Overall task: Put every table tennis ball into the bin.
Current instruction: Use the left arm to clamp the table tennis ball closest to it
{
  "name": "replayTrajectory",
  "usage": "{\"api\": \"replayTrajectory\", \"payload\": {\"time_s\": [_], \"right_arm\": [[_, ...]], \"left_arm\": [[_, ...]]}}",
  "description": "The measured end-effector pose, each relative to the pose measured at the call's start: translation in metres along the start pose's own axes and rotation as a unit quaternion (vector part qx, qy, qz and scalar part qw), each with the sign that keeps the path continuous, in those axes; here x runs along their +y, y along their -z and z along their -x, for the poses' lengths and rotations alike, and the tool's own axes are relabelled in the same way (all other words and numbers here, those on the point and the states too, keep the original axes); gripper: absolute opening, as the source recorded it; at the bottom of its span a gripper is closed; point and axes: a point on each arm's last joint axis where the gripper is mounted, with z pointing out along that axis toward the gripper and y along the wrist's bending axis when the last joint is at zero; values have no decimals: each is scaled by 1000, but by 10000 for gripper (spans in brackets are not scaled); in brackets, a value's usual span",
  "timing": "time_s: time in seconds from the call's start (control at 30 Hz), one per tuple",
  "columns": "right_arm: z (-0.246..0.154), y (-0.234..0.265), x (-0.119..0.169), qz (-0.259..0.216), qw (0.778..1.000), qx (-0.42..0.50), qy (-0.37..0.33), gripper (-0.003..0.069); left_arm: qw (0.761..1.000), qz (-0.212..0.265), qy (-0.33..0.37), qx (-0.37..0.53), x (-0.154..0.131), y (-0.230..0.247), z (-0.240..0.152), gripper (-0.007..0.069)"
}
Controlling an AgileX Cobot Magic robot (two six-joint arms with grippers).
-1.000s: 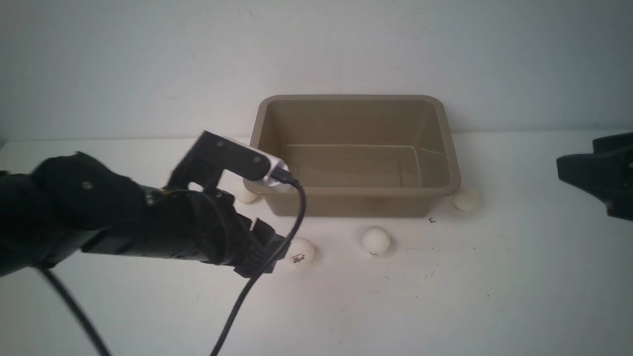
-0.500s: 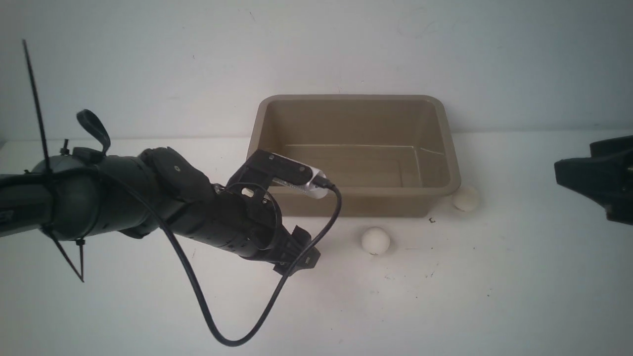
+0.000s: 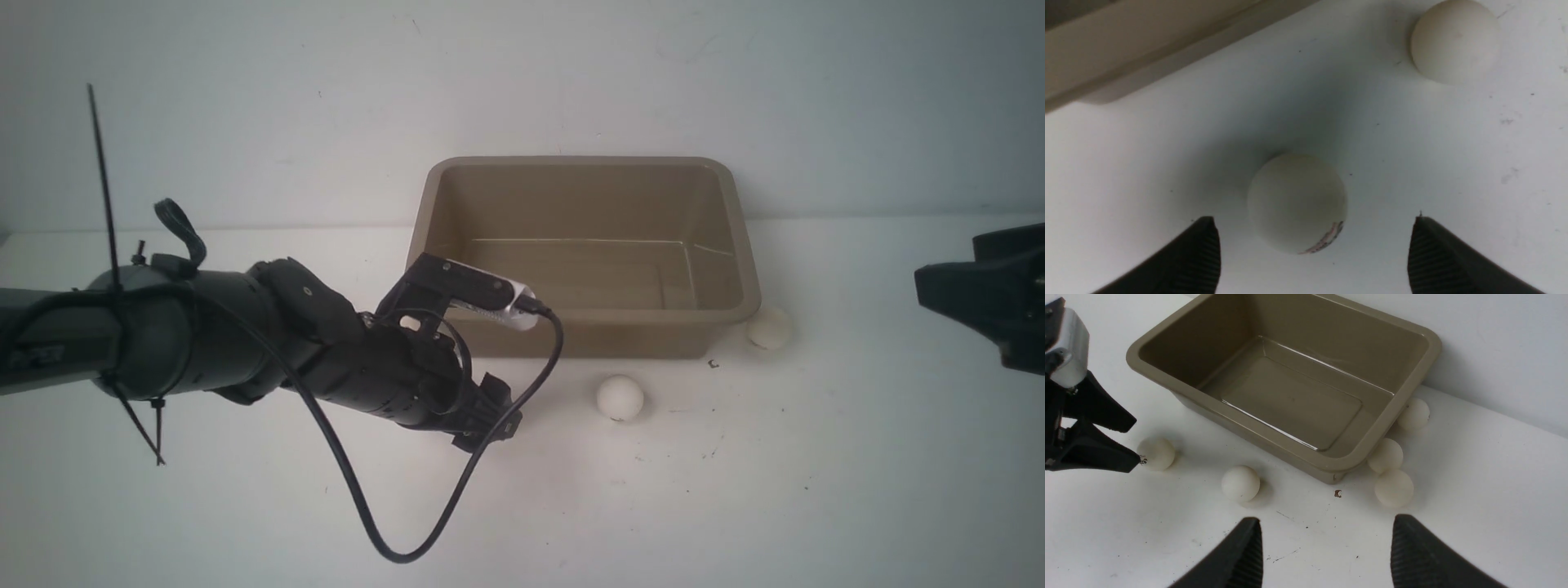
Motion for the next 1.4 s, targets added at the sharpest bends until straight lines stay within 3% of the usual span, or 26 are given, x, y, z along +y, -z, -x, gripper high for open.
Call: {"api": "replayTrajectory", "payload": {"time_s": [0.43,0.97,1.2,1.3,1.4], "right_arm": [[0,0,0,0,1000,0,4,388],[0,0,0,0,1000,0,4,388],[0,0,0,0,1000,0,6,388],[0,0,0,0,1000,0,6,388],[0,0,0,0,1000,0,6,388]], "left_arm": [[999,-8,13,-45,0,-5,15,555],[999,-17,34,-24,4,-24,5,547],[998,-24,46,-18,3,-28,2,475],[998,-26,57,-11,5,-34,-2,379],[998,-26,59,-9,5,-35,-3,352]]}}
